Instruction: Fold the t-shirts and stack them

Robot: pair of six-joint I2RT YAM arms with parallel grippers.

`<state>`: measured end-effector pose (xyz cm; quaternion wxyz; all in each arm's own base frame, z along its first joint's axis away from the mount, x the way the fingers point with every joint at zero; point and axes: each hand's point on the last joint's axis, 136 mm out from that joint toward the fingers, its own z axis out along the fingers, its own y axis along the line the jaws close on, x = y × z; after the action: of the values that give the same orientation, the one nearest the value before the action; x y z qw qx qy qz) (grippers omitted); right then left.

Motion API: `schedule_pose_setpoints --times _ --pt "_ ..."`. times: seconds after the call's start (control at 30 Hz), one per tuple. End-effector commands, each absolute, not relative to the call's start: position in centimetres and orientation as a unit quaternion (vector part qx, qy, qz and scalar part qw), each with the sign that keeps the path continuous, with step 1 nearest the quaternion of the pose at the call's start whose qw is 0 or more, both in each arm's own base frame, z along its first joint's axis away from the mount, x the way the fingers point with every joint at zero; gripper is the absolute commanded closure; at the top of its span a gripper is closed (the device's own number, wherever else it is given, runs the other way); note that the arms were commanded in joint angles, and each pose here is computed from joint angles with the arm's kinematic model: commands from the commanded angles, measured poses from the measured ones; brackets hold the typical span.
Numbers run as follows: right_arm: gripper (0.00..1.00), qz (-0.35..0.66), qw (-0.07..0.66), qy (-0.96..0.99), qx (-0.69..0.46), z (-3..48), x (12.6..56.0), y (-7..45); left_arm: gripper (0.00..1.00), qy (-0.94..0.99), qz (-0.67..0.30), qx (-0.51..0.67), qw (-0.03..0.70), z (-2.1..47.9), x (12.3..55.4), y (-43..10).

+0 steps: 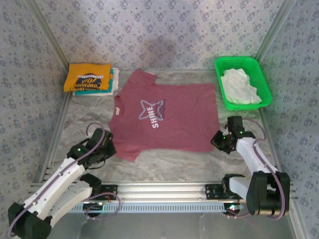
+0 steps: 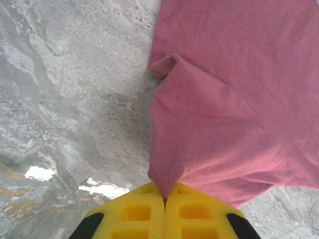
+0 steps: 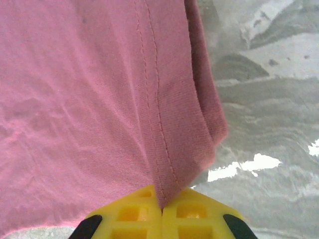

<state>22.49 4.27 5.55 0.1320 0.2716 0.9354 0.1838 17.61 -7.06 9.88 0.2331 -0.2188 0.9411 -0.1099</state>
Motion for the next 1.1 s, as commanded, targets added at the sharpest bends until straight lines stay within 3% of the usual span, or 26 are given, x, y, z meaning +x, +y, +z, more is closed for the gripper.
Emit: schedule_pose_setpoints --times 0.0,0.23,0.6,0.73,1.07 --pt "1.0 0.157 0.101 0.936 0.299 5.2 19.9 4.0 1.0 0.942 -0.104 -0.219 0.232 10.3 16.6 -6.2" --pt "1.0 0.139 0.117 0.949 0.259 7.5 21.1 4.7 1.0 0.937 -0.141 -0.186 0.26 12.3 17.9 -7.7" --pt "1.0 0.115 0.133 0.961 0.213 9.2 25.5 3.9 1.0 0.94 -0.133 -0.127 0.289 18.1 25.5 -8.2" --pt "0.95 0.111 0.134 0.964 0.201 9.4 27.2 3.9 1.0 0.945 -0.123 -0.098 0.288 18.4 28.1 -8.7" --pt "0.95 0.11 0.14 0.96 0.215 8.9 29.7 2.6 1.0 0.95 -0.099 -0.066 0.287 18.5 32.1 -8.9"
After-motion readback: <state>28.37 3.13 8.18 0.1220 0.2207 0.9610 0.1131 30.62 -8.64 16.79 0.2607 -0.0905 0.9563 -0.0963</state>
